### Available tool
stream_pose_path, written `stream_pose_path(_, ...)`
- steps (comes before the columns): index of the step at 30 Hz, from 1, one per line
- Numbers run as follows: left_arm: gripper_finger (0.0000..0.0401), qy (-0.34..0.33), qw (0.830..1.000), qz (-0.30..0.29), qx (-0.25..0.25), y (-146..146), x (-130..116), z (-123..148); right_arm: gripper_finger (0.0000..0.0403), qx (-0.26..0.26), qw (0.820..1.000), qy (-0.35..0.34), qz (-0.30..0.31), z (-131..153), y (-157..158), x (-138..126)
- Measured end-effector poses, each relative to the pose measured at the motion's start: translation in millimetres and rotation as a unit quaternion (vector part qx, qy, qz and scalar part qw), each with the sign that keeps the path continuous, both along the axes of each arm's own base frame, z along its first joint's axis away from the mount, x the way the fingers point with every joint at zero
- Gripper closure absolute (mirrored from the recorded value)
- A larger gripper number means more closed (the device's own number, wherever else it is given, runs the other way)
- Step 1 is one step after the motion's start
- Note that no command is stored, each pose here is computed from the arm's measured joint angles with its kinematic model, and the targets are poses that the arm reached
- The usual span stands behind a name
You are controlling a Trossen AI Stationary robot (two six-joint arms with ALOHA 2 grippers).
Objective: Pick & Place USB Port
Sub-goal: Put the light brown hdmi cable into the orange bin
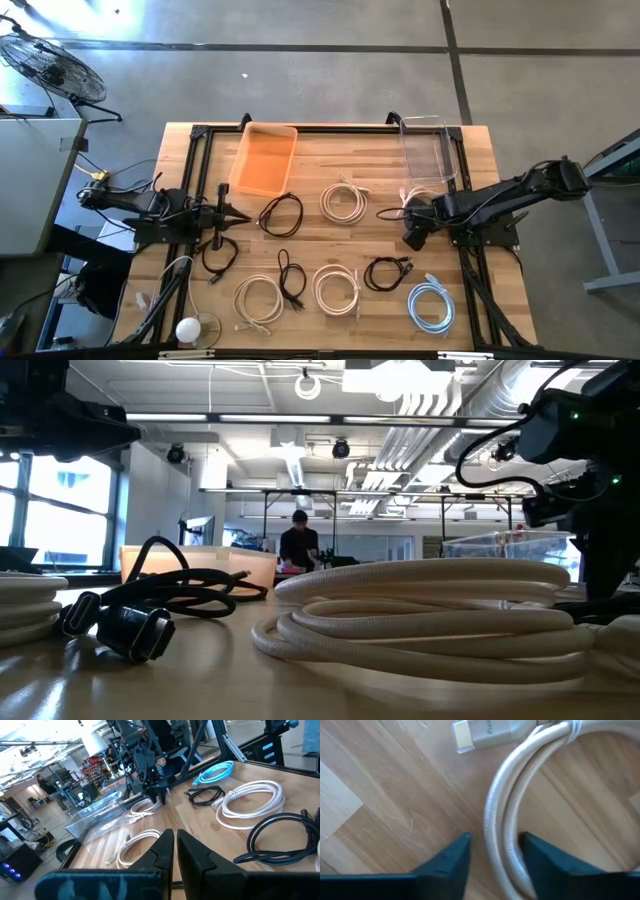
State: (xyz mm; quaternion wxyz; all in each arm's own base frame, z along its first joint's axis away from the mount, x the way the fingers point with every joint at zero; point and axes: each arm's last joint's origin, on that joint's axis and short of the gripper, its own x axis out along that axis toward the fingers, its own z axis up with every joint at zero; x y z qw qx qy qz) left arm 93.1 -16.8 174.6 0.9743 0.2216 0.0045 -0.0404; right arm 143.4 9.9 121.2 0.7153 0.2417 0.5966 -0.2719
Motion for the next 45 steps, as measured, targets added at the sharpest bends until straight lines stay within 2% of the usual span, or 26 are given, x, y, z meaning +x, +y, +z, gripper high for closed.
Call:
stream_pose_path(3,0.0382,0.0,1.0,0.001,0.001,0,0,0,0.0354,-0.006,1.0,-0.008,0.008,1,0,1)
stream_pose_path(4,0.0382,0.0,1.0,0.001,0.001,0,0,0,0.037,-0.01,1.0,-0.008,0.015,2,0,2)
stream_pose_path(15,0.0382,-0.008,1.0,-0.01,0.0,-1,0,1,0.037,-0.029,0.999,-0.033,0.03,10,3,13)
stream_pose_path(19,0.0382,-0.026,0.999,0.029,0.022,2,0,4,0.037,-0.032,0.994,-0.095,0.048,28,8,30)
stream_pose_path(22,0.0379,-0.049,0.997,0.033,0.043,2,0,10,0.037,-0.029,0.989,-0.127,0.072,39,13,40)
stream_pose_path(25,0.0357,-0.063,0.997,0.038,0.036,3,-2,19,0.037,-0.036,0.979,-0.175,0.093,54,18,52)
stream_pose_path(29,0.0298,-0.082,0.996,0.039,0.026,3,-4,26,0.037,-0.043,0.967,-0.216,0.125,68,26,61)
stream_pose_path(33,0.0233,-0.098,0.994,0.038,-0.012,3,-5,30,0.037,-0.049,0.943,-0.283,0.168,84,34,73)
stream_pose_path(35,0.021,-0.1,0.994,0.034,-0.018,3,-5,30,0.037,-0.048,0.922,-0.332,0.194,93,38,81)
stream_pose_path(40,0.0189,-0.129,0.99,-0.019,-0.053,0,-4,37,0.037,-0.037,0.848,-0.457,0.265,116,45,96)
stream_pose_path(43,0.0188,-0.137,0.985,-0.055,-0.089,-2,-1,41,0.037,-0.028,0.801,-0.509,0.313,126,49,99)
stream_pose_path(45,0.0188,-0.132,0.982,-0.072,-0.118,-4,1,41,0.037,-0.028,0.778,-0.53,0.337,131,50,100)
